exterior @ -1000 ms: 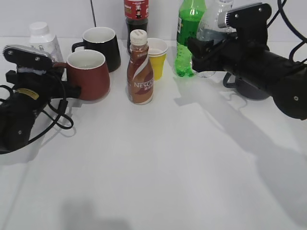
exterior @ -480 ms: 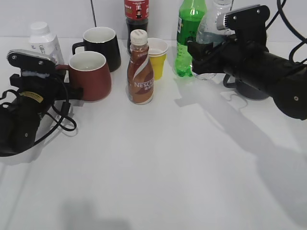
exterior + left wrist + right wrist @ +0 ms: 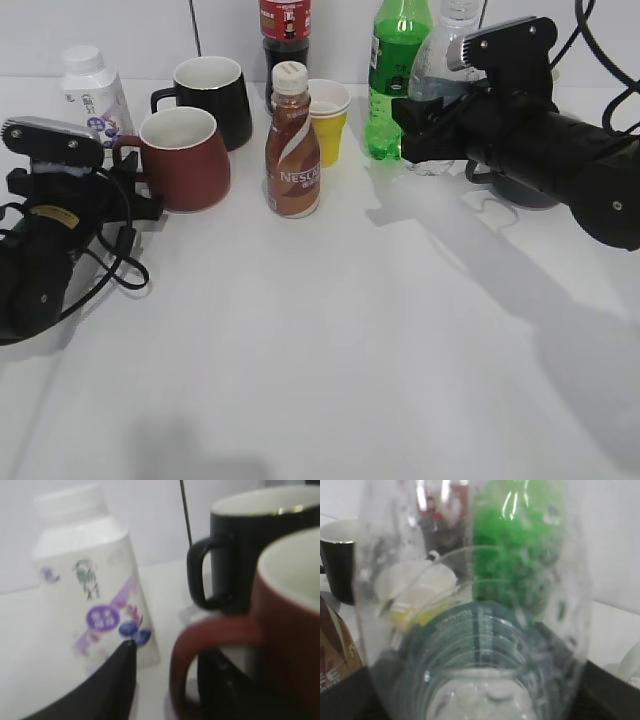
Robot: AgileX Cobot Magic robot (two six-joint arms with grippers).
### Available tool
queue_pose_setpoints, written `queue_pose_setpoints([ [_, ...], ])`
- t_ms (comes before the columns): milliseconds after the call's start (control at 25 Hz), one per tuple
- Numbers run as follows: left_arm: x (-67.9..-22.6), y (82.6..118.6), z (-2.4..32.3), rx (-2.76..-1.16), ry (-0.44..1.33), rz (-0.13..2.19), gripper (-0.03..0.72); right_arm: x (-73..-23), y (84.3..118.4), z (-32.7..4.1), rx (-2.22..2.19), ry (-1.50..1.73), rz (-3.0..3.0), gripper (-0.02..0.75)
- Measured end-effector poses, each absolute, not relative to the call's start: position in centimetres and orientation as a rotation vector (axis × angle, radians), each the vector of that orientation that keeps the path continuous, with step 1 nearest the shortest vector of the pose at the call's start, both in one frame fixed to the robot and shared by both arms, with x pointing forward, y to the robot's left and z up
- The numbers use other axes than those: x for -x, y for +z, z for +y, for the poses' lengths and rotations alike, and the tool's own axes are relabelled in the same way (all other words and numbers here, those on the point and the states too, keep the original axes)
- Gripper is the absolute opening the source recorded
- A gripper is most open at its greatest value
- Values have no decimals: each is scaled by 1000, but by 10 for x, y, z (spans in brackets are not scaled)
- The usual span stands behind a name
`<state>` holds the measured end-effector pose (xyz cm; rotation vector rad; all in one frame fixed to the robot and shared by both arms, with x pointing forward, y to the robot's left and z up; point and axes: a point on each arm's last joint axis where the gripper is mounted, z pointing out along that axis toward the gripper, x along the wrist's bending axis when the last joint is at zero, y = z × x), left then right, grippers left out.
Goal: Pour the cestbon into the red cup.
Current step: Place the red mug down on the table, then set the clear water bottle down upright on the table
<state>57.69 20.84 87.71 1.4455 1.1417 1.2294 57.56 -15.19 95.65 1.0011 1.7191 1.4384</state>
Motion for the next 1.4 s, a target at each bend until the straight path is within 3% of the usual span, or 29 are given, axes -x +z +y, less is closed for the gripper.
queue_pose_setpoints([
  [280,-553,883,212,-1481,1210,1146,328,-580,944,-150,-1009,1413,1747,468],
  [680,-529,919,221,-1418,1228,1124,330,-593,914,-142,-978,1409,1799,468],
  [1120,-514,961,222,-1469,1094,1187,330,-595,902,-140,-994,1428,1792,469],
  [1400,-498,990,219,-1465,1018,1188,330,-595,900,-140,-1003,1418,1811,599],
])
